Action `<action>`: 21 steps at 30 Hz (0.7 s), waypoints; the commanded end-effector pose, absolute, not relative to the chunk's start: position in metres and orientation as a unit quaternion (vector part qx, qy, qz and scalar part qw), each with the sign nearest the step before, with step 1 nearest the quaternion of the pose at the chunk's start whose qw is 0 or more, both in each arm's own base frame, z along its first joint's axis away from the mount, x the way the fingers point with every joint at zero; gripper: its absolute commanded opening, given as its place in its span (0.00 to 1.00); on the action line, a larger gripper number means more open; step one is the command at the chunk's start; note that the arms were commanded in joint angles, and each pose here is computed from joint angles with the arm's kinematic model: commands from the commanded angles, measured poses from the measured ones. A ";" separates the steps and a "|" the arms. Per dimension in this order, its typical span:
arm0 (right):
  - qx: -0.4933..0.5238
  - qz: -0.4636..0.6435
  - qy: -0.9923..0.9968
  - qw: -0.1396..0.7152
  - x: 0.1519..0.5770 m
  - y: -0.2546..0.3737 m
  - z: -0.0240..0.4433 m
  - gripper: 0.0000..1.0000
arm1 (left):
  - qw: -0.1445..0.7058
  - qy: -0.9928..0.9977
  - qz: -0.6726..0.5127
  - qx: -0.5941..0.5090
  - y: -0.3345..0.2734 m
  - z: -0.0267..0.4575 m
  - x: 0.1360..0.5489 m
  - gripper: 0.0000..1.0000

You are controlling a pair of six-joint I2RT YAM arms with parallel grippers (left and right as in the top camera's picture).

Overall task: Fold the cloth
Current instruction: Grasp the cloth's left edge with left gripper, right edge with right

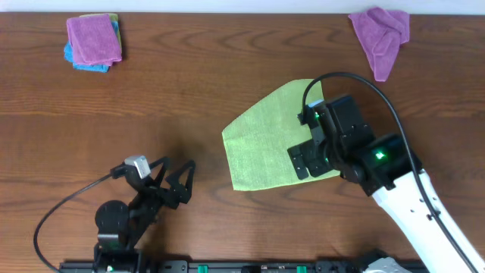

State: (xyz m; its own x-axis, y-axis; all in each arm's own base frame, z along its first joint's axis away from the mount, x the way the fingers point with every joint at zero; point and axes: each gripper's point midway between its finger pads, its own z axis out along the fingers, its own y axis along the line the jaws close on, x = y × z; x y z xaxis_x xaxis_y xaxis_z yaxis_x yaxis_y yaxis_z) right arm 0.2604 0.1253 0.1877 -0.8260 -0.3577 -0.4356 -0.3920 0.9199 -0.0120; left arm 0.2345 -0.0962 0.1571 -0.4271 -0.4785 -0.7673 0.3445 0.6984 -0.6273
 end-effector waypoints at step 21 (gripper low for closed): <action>-0.020 0.048 0.969 0.243 0.274 0.022 0.183 0.99 | 0.327 0.845 -0.397 0.145 -0.222 0.128 0.337 0.95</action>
